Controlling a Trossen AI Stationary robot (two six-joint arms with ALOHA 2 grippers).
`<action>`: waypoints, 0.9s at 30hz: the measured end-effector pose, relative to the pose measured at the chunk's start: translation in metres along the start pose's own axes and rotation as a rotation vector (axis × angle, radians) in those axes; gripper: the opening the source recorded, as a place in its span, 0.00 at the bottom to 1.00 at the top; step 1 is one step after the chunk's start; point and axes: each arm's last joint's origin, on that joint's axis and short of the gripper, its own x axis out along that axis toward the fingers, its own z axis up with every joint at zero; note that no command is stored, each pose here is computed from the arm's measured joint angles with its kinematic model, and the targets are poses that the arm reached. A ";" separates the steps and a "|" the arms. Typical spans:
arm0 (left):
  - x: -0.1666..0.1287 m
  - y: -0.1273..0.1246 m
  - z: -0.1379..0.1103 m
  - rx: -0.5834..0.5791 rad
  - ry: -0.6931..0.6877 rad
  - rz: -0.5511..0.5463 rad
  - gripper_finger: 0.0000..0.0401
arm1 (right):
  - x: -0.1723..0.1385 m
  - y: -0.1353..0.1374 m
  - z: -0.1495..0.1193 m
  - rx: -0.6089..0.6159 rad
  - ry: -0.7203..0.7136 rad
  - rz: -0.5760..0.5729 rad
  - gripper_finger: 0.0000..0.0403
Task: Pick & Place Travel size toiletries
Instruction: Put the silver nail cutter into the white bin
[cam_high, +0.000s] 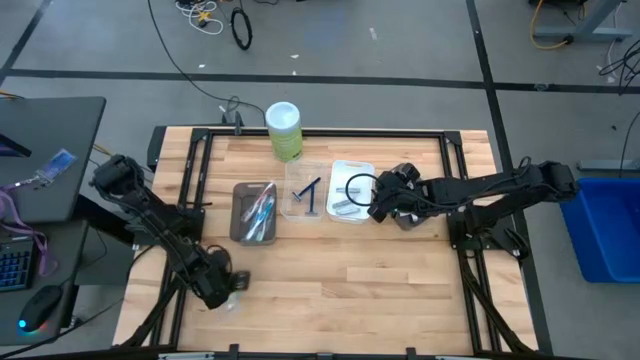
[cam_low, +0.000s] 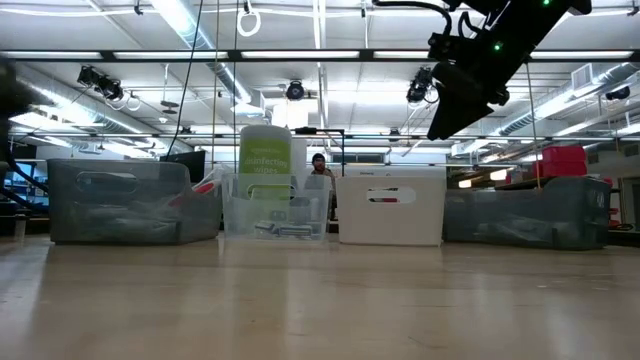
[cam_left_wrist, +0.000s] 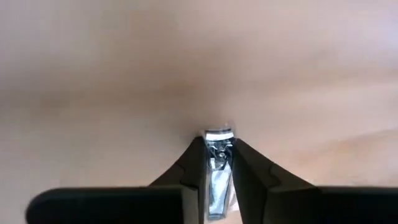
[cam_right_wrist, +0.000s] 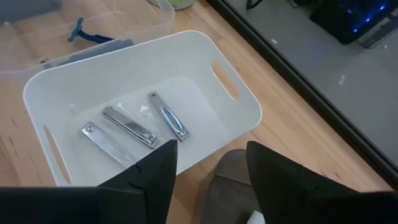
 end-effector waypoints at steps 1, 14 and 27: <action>-0.001 -0.005 0.000 0.010 -0.068 -0.087 0.14 | 0.000 0.000 0.000 -0.001 0.000 0.000 0.49; -0.067 -0.133 0.023 0.571 -0.703 -0.523 0.14 | 0.000 0.003 0.008 0.027 -0.066 0.034 0.51; -0.076 -0.207 0.131 1.008 -0.974 -0.370 0.14 | -0.005 0.018 -0.001 -0.227 0.138 0.598 0.46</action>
